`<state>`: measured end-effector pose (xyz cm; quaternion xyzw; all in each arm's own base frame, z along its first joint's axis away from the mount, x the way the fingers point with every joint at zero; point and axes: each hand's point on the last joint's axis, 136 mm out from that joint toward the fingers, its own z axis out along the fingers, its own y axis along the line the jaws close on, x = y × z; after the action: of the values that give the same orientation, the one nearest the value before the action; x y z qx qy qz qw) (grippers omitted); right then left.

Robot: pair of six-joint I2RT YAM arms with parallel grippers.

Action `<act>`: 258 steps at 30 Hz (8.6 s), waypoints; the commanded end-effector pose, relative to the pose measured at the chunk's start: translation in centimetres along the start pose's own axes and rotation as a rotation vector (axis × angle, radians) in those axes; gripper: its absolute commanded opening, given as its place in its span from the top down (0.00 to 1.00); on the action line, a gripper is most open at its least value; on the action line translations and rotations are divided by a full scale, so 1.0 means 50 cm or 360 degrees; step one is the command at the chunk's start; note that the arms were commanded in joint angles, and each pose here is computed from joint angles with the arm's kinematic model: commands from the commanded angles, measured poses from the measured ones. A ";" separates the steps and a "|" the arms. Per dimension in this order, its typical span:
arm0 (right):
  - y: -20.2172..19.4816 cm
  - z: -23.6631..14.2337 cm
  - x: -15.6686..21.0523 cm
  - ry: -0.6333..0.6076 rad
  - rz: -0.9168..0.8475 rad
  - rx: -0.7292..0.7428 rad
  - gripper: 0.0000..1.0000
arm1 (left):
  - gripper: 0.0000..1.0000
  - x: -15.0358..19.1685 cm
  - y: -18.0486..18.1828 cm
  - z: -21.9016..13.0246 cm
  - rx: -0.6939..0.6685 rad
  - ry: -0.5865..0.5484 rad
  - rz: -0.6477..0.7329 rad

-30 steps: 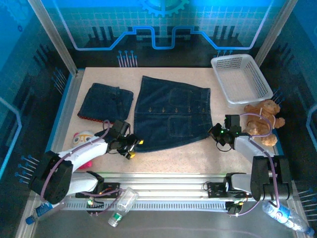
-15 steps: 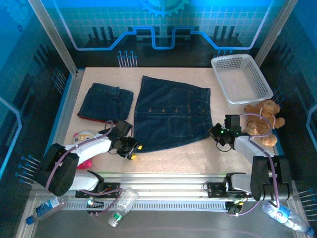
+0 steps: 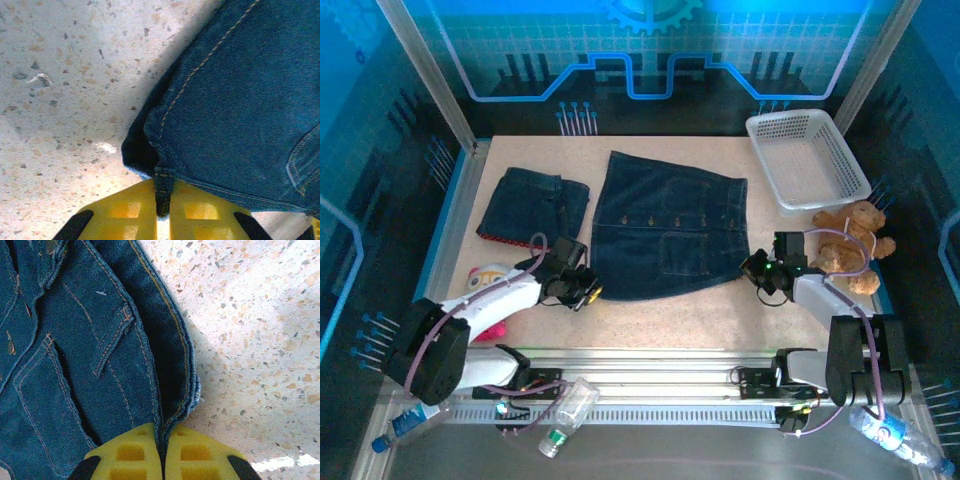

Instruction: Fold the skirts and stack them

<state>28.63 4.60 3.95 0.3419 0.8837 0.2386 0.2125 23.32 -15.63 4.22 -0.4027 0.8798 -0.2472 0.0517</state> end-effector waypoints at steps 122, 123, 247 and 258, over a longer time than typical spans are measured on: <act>0.340 0.073 -0.052 0.0328 -0.0292 -0.0249 0.00 | 0.01 -0.131 -0.412 -0.006 0.0369 -0.0195 0.0633; 0.350 0.084 -0.058 0.0324 -0.0283 -0.0276 0.00 | 0.01 -0.135 -0.418 0.005 0.0357 -0.0186 0.0636; 0.048 0.045 0.047 0.0423 0.0295 -0.0121 0.43 | 0.86 0.165 -0.227 0.172 -0.0321 0.0619 0.1155; 0.088 0.040 0.028 0.0293 0.0122 -0.0263 0.94 | 0.88 0.173 -0.197 0.208 -0.0368 0.0710 0.1118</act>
<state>30.32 8.51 3.51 0.3594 0.8617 0.3384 0.1176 28.37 -31.14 2.03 -0.0272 0.9781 -0.1946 -0.0693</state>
